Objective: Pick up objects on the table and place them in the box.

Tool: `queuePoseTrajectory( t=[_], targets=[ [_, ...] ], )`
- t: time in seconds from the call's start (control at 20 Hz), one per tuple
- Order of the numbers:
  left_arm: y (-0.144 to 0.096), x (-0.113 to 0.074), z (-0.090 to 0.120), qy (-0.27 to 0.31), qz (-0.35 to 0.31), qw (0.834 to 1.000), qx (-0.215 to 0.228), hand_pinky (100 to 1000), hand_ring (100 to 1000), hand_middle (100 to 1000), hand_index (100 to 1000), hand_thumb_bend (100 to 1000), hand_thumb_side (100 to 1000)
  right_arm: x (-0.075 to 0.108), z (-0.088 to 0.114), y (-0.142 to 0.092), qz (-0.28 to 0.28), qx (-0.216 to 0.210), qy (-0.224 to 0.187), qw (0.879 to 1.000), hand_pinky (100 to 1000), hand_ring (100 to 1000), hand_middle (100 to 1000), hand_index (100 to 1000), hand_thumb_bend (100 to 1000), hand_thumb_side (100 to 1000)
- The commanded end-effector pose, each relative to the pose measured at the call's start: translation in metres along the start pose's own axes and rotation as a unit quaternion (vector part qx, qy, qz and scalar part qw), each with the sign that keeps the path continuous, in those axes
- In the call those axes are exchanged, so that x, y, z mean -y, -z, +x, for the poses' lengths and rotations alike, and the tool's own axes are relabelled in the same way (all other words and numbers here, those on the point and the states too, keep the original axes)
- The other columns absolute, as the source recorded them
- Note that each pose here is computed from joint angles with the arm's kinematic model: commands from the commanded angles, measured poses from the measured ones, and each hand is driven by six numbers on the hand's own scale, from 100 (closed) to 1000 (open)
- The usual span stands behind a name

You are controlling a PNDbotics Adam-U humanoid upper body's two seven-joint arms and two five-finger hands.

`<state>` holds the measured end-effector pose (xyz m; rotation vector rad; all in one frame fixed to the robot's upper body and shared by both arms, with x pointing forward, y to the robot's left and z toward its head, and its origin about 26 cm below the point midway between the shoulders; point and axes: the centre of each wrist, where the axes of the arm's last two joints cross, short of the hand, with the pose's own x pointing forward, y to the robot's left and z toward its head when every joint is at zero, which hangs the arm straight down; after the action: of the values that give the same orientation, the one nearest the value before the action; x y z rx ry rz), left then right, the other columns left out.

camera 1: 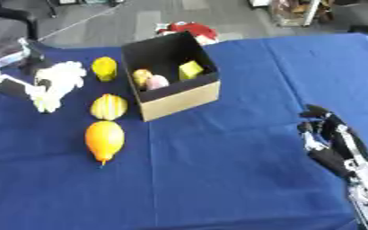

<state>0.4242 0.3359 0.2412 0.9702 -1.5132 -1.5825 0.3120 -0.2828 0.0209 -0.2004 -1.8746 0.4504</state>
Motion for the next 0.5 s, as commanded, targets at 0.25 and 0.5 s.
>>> queuePoseTrajectory(
  t=[0.25, 0.5],
  targets=[
    [0.049, -0.035, 0.042, 0.013, 0.07, 0.997, 0.042, 569, 445, 399, 562, 137, 142, 0.0, 0.003, 0.003, 0.013, 0.008, -0.004, 1.0, 750, 670, 737, 884, 100, 285],
    [0.095, -0.041, 0.082, 0.005, 0.067, 0.997, 0.049, 593, 465, 423, 589, 157, 151, -0.004, 0.006, 0.007, 0.018, 0.016, 0.002, 1.0, 750, 670, 737, 884, 100, 282]
  ],
)
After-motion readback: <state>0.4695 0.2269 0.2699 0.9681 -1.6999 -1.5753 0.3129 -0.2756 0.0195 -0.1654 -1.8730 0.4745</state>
